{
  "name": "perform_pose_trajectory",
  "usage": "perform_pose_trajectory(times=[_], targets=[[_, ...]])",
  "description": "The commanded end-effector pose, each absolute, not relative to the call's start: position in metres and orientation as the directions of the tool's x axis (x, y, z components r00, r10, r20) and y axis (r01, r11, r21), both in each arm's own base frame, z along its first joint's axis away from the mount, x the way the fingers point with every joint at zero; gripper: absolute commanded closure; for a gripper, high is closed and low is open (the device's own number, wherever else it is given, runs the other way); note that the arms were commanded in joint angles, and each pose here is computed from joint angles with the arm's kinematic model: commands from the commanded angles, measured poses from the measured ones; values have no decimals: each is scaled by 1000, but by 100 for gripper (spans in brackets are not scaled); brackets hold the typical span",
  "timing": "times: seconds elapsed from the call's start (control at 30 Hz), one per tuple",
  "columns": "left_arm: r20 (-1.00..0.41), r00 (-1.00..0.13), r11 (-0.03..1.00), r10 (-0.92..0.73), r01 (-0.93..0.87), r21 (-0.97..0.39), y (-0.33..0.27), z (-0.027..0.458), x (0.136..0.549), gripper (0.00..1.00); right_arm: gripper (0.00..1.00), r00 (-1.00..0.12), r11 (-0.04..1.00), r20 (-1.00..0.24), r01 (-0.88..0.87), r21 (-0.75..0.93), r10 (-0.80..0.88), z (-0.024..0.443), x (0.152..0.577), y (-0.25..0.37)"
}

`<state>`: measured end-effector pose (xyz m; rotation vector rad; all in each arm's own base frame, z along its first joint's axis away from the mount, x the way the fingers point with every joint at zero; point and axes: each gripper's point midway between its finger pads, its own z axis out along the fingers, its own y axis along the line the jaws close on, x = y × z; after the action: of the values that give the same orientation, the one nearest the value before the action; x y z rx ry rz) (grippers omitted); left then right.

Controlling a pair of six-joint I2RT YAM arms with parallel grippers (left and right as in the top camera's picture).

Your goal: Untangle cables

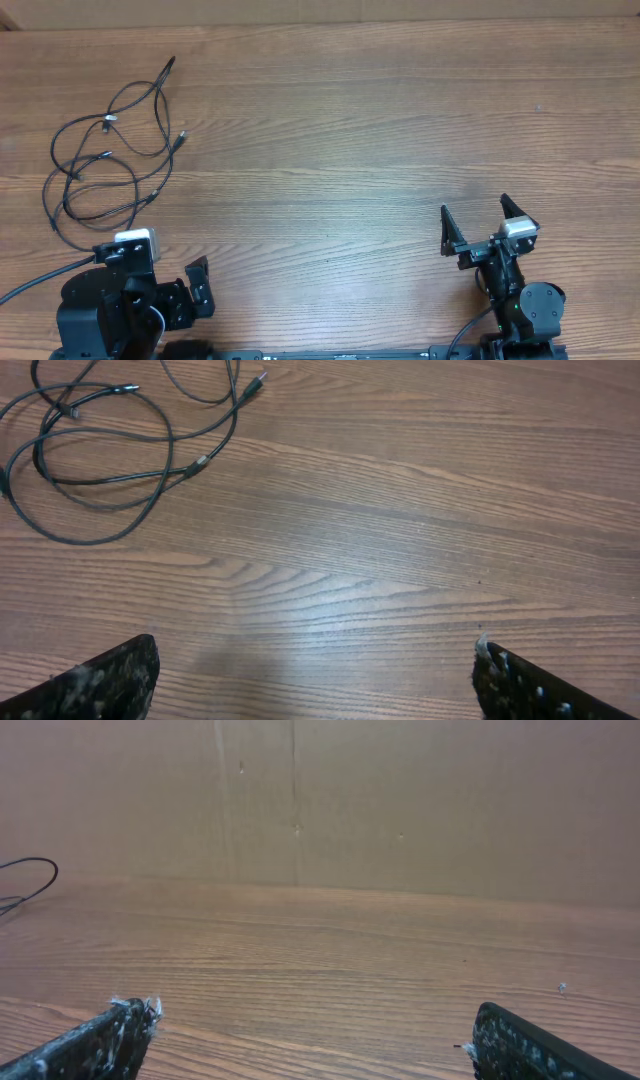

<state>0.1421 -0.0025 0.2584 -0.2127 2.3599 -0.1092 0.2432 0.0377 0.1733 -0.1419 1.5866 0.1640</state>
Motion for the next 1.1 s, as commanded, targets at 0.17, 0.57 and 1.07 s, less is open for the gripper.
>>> perform_pose_trajectory(times=[0.17,0.57,1.07], targets=[[-692,-698,983,-183,-122,-137,-2,255,141,0,0,-24,982,-1000,-187,15,11,170,244,37],[-922,-343,979,-177,37,-202,-18,231,209,1,0,-24,982,-1000,-187,15,11,170,244,37],[-993,34,980,-112,171,-104,-28,207,241,0,0,-24,982,-1000,-187,15,11,170,244,37]])
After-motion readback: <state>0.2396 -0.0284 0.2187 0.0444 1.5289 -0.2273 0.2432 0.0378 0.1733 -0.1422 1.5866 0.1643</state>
